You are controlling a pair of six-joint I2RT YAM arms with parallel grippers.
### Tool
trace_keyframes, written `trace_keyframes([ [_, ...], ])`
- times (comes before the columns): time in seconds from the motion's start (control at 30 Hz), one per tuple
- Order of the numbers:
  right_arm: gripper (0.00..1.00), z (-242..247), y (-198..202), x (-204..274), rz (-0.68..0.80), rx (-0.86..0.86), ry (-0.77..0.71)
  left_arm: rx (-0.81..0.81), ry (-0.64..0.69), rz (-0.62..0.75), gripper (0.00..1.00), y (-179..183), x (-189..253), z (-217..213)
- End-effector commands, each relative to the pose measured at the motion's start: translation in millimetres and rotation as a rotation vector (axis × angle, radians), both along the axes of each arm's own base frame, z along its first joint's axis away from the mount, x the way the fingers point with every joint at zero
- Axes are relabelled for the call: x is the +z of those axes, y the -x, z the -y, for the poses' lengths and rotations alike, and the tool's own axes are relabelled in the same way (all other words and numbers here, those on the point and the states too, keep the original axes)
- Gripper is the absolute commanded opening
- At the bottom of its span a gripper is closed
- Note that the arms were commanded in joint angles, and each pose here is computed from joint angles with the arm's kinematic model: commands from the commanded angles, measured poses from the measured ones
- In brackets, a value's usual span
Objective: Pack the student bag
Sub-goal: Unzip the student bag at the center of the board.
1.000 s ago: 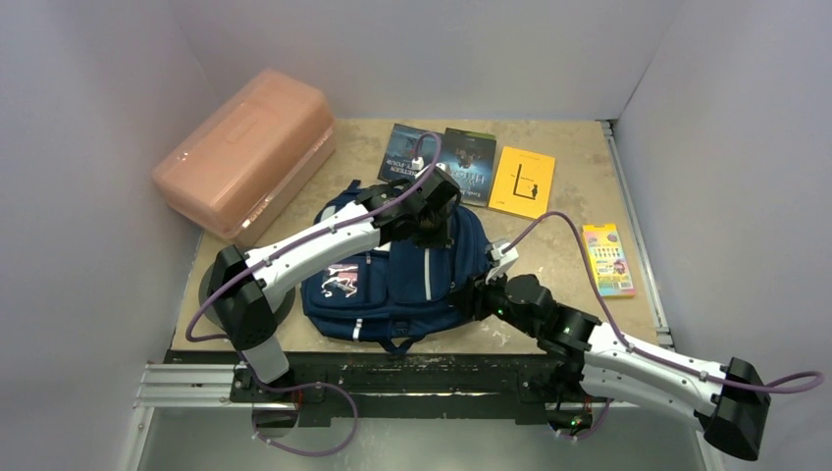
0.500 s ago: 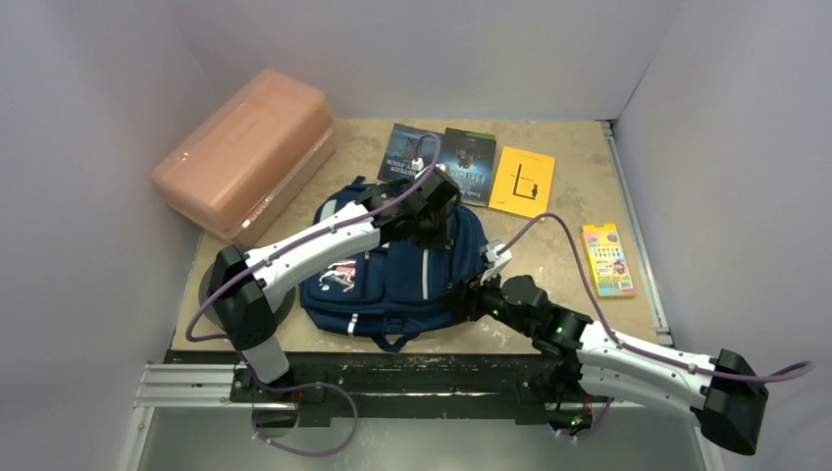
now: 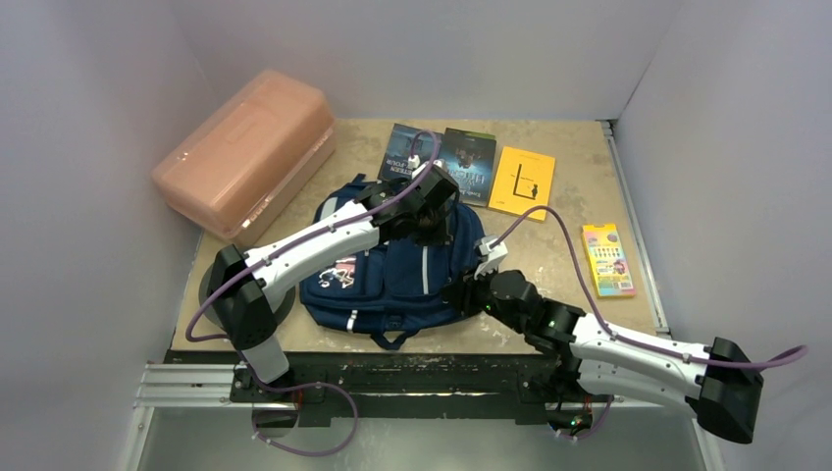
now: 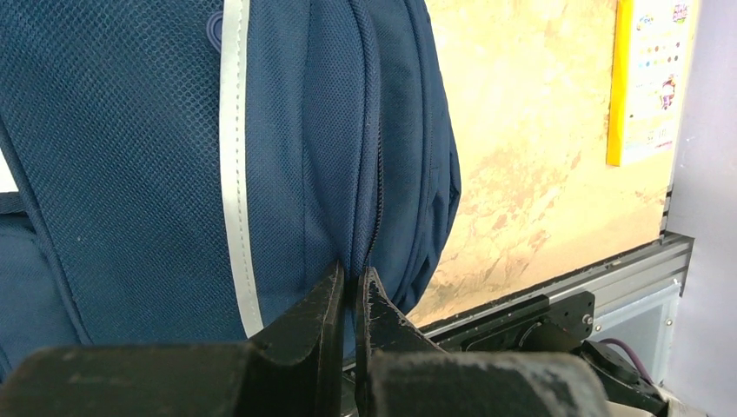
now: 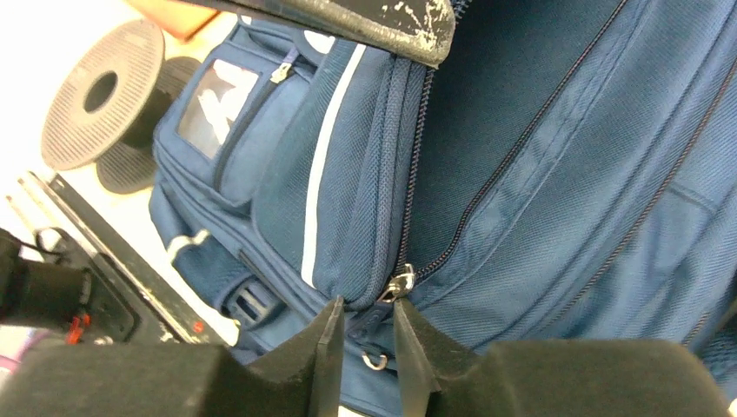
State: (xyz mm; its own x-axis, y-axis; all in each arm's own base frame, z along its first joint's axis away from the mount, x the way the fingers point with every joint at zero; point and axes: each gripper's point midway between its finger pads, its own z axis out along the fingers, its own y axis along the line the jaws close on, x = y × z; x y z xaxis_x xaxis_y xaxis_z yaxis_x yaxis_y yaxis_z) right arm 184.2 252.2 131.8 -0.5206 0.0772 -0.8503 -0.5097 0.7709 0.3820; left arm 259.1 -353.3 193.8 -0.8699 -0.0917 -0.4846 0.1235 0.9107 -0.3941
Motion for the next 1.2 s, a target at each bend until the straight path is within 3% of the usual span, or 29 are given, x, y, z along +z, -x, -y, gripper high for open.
trace_keyframes([
  [0.0, 0.23, -2, -18, 37, -0.036, -0.158, -0.169, -0.027, 0.223, 0.046, 0.00, 4, 61, 34],
  [0.07, 0.10, 0, -16, 33, -0.064, -0.180, -0.196, -0.025, 0.221, 0.045, 0.00, 4, 60, 34],
  [0.17, 0.00, 0, -13, 26, -0.075, -0.165, -0.194, -0.015, 0.220, 0.055, 0.00, 1, 62, 33],
  [0.4, 0.00, -16, 12, 20, -0.024, 0.076, -0.122, 0.058, 0.202, 0.099, 0.00, -13, 69, 19],
  [0.53, 0.00, 0, 7, 28, -0.049, -0.019, -0.116, 0.060, 0.214, 0.111, 0.00, -14, 77, 16],
  [0.6, 0.29, 4, 5, 41, -0.063, -0.053, -0.126, 0.024, 0.226, 0.110, 0.00, -9, 80, 17],
  [0.67, 0.46, 8, 3, 56, -0.051, -0.064, -0.091, -0.041, 0.229, 0.103, 0.00, -2, 80, 21],
  [0.83, 0.59, -2, 14, 90, -0.059, 0.034, -0.127, -0.161, 0.199, 0.078, 0.00, 17, 74, 17],
  [1.17, 0.59, -5, 2, 92, -0.149, 0.112, -0.171, -0.268, 0.208, 0.106, 0.00, 30, 87, 14],
])
